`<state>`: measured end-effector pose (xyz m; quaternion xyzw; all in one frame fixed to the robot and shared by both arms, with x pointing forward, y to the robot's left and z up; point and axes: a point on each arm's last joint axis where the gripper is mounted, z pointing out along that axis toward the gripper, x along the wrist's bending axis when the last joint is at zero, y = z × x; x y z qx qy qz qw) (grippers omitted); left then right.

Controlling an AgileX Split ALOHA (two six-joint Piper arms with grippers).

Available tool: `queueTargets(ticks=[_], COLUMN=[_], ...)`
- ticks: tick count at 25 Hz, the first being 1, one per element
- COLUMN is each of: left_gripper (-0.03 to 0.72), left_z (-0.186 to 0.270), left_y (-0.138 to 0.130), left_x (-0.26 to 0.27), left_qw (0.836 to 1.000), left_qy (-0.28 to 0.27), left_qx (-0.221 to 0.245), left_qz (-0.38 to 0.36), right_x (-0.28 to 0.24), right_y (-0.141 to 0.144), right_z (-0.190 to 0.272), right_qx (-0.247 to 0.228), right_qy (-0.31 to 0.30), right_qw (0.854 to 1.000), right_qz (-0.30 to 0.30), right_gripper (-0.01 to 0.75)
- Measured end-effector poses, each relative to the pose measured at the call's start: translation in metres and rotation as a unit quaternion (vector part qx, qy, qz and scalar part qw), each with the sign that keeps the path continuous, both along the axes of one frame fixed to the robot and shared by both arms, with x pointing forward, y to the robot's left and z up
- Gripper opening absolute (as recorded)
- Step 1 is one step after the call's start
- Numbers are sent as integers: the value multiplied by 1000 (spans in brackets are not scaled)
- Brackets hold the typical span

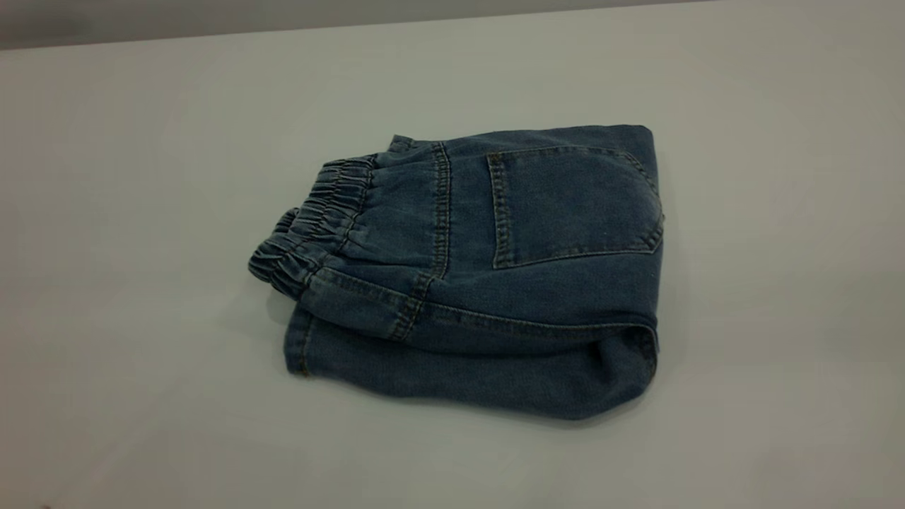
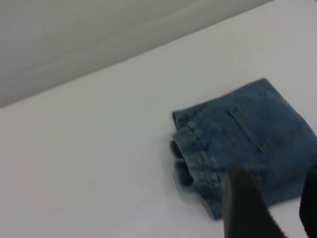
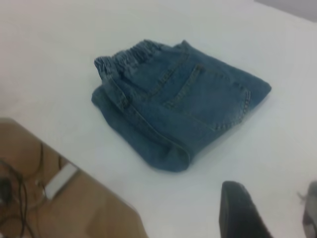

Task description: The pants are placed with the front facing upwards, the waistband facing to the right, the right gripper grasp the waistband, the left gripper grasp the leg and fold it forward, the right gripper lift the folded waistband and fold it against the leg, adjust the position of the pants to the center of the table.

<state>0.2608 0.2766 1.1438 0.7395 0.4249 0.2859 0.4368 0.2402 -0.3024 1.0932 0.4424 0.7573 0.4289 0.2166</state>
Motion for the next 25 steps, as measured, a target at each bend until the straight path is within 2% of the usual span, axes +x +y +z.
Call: queueTargets(ticks=[4, 10, 13, 19, 22, 25], left_gripper=[288, 288, 288, 288, 288, 288], left_z=[-15, -37, -43, -62, -73, -88], left_y=[7, 16, 15, 18, 16, 15], left_x=[-32, -72, -71, -57, -46, -38], left_qw=[1000, 999, 999, 1000, 999, 999], left_qy=[-9, -46, -38, -11, -7, 22], left_qx=[-6, -17, -30, 7, 6, 0], left_qz=[-3, -5, -3, 26, 31, 39], right_x=[-16, -12, -12, -11, -11, -11], right_y=[-9, -4, -3, -4, -4, -4], right_z=[-19, -39, -36, -36, -36, -36], right_qx=[28, 18, 29, 25, 25, 25], right_qy=[-13, 8, -1, -4, -3, -2], right_qw=[999, 1000, 999, 1000, 1000, 1000], right_qz=[8, 11, 14, 11, 11, 11], right_gripper=[239, 239, 239, 239, 239, 239])
